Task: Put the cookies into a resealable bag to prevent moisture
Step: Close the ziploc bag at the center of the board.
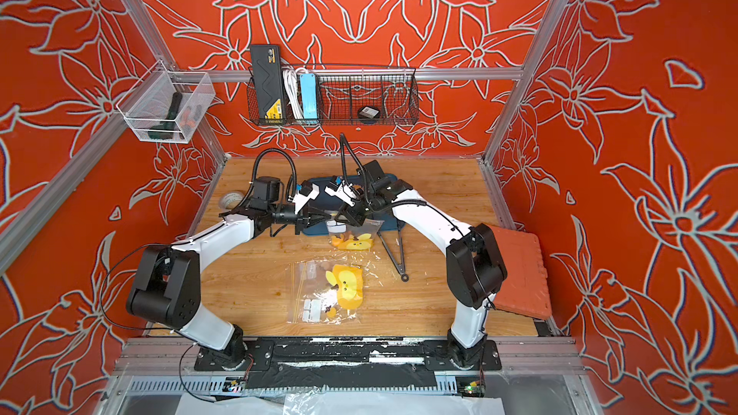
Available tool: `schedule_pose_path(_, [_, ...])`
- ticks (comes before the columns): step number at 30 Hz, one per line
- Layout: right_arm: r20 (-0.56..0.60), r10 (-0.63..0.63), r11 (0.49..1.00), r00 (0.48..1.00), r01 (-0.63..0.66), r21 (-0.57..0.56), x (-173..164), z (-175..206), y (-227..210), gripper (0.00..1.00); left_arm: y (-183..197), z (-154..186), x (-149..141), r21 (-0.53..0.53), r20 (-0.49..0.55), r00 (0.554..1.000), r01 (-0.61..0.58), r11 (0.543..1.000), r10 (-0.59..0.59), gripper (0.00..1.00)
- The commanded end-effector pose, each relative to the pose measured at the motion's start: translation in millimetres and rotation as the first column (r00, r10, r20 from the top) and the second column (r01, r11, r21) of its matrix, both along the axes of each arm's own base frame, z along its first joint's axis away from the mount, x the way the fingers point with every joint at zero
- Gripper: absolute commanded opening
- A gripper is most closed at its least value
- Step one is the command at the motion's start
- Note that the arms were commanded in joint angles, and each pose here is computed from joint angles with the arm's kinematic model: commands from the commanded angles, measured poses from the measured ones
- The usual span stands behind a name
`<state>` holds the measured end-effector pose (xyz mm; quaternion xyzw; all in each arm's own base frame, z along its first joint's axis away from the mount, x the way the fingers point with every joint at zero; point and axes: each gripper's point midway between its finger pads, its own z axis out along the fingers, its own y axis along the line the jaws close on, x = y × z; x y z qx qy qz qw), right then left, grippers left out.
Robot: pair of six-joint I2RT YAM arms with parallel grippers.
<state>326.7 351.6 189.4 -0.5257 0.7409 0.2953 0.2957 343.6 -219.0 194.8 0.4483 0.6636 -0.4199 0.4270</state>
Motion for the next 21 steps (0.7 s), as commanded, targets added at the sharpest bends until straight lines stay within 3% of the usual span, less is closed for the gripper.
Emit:
schedule_pose_path(1, [0.020, 0.032, 0.998, 0.999, -0.033, 0.052, -0.1, 15.3, 11.0, 0.44, -2.5, 11.6, 4.5, -0.023, 0.036, 0.999, 0.024, 0.999, -0.023, 0.00])
schedule_pose_path(3, [0.018, 0.029, 0.998, 0.999, -0.030, 0.053, 0.6, 14.7, 12.2, 0.33, -2.6, 11.6, 4.4, -0.023, 0.037, 0.999, 0.024, 0.999, -0.023, 0.00])
schedule_pose_path(4, [0.016, 0.029, 0.998, 0.999, -0.030, 0.054, 0.8, 14.3, 12.6, 0.10, -2.5, 11.9, 4.3, -0.023, 0.036, 0.999, 0.024, 0.999, -0.023, 0.00])
schedule_pose_path(5, [0.014, 0.026, 0.998, 1.000, -0.026, 0.054, 1.0, 14.2, 12.5, 0.00, -2.5, 11.8, 4.2, -0.023, 0.037, 0.999, 0.024, 0.999, -0.023, 0.00])
schedule_pose_path(8, [0.013, 0.023, 0.998, 1.000, -0.024, 0.055, 0.4, 14.4, 11.9, 0.00, -2.2, 11.5, 4.8, -0.021, 0.036, 0.999, 0.020, 1.000, -0.020, 0.00])
schedule_pose_path(9, [0.020, 0.019, 0.998, 1.000, -0.020, 0.059, 0.6, 15.3, 11.5, 0.06, -2.3, 11.1, 5.0, -0.020, 0.035, 0.999, 0.020, 1.000, -0.019, 0.00])
schedule_pose_path(10, [0.027, 0.015, 0.998, 1.000, -0.016, 0.062, 1.1, 15.5, 11.1, 0.31, -2.2, 11.3, 5.1, -0.020, 0.037, 0.999, 0.019, 1.000, -0.018, 0.00])
schedule_pose_path(11, [0.033, 0.012, 0.998, 0.999, -0.014, 0.064, 1.4, 16.3, 10.8, 0.43, -2.2, 11.1, 4.8, -0.020, 0.035, 0.999, 0.020, 1.000, -0.019, 0.00])
schedule_pose_path(12, [0.034, 0.010, 0.998, 0.999, -0.013, 0.064, 1.6, 16.6, 10.6, 0.46, -2.3, 11.0, 4.9, -0.020, 0.035, 0.999, 0.020, 1.000, -0.020, 0.00])
schedule_pose_path(14, [0.029, 0.014, 0.998, 0.999, -0.016, 0.064, 1.4, 16.6, 11.3, 0.43, -2.0, 11.3, 5.0, -0.021, 0.035, 0.999, 0.019, 1.000, -0.019, 0.00])
schedule_pose_path(15, [0.027, 0.017, 0.998, 0.999, -0.019, 0.067, 1.4, 17.3, 11.6, 0.31, -2.3, 10.2, 4.9, -0.020, 0.031, 0.999, 0.020, 1.000, -0.019, 0.00])
schedule_pose_path(16, [0.020, 0.023, 0.997, 1.000, -0.024, 0.071, 0.2, 17.4, 12.9, 0.00, -2.3, 10.6, 5.0, -0.022, 0.031, 0.999, 0.020, 1.000, -0.020, 0.00])
schedule_pose_path(21, [0.007, 0.030, 0.997, 1.000, -0.031, 0.077, -1.6, 18.2, 14.0, 0.00, -2.4, 10.2, 5.9, -0.022, 0.029, 0.999, 0.017, 1.000, -0.017, 0.00])
